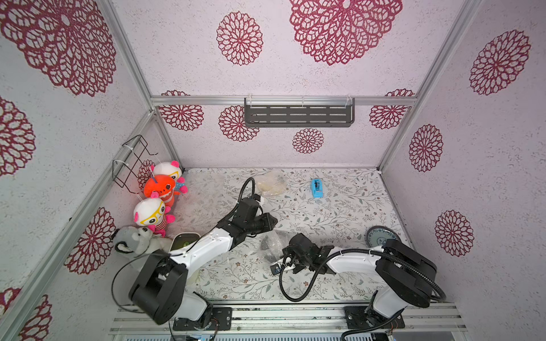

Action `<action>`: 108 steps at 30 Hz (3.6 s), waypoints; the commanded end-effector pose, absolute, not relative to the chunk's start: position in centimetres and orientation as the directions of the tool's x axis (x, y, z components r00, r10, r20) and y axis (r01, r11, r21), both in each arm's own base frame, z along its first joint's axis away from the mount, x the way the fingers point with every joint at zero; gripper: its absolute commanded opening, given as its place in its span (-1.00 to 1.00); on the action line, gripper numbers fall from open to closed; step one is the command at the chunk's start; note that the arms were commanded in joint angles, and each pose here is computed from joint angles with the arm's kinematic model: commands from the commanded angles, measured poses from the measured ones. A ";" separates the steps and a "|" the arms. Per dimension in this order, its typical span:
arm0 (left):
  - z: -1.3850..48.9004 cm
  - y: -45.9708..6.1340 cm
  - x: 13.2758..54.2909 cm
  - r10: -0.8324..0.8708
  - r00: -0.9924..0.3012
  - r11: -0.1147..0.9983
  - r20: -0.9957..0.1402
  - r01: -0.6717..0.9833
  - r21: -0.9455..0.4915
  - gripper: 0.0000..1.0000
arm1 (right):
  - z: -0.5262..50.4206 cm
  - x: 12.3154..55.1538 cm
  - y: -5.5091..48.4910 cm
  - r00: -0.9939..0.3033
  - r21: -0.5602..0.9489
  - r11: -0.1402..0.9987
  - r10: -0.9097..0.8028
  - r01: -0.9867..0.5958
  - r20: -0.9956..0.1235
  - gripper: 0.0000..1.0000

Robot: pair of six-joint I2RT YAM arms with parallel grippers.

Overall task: Wrap dinner plates in bubble wrap
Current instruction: Wrap the plate in the bubble wrap.

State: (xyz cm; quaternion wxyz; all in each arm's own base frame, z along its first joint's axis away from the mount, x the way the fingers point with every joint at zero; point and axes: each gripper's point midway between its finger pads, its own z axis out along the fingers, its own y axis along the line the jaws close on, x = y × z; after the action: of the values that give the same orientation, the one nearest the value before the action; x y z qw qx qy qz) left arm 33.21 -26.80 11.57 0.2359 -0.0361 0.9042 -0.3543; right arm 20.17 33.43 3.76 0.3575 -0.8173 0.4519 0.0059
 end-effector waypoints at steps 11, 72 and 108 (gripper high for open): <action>1.2 -25.5 27.5 -0.166 -0.976 0.833 -0.142 -0.061 -0.550 -1.00 | 15.4 24.0 30.5 -0.024 -0.282 0.441 -0.571 -0.852 -0.821 0.97; 0.6 -27.3 16.3 -0.186 -0.981 0.806 -0.057 -0.119 -0.580 -1.00 | 6.1 24.6 33.2 -0.689 0.280 0.693 -0.422 -0.664 -0.589 -0.36; 18.0 -24.4 37.3 -0.380 -0.856 0.615 -0.350 0.049 -0.787 -1.00 | 2.5 25.3 31.0 -0.672 0.281 0.697 -0.380 -0.660 -0.635 -0.39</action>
State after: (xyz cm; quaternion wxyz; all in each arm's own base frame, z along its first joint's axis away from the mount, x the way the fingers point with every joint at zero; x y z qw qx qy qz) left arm 37.57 -20.48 17.24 0.3080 -0.1551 0.8489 -0.4006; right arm 26.57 32.23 4.30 0.3076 -0.3064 0.8633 0.2572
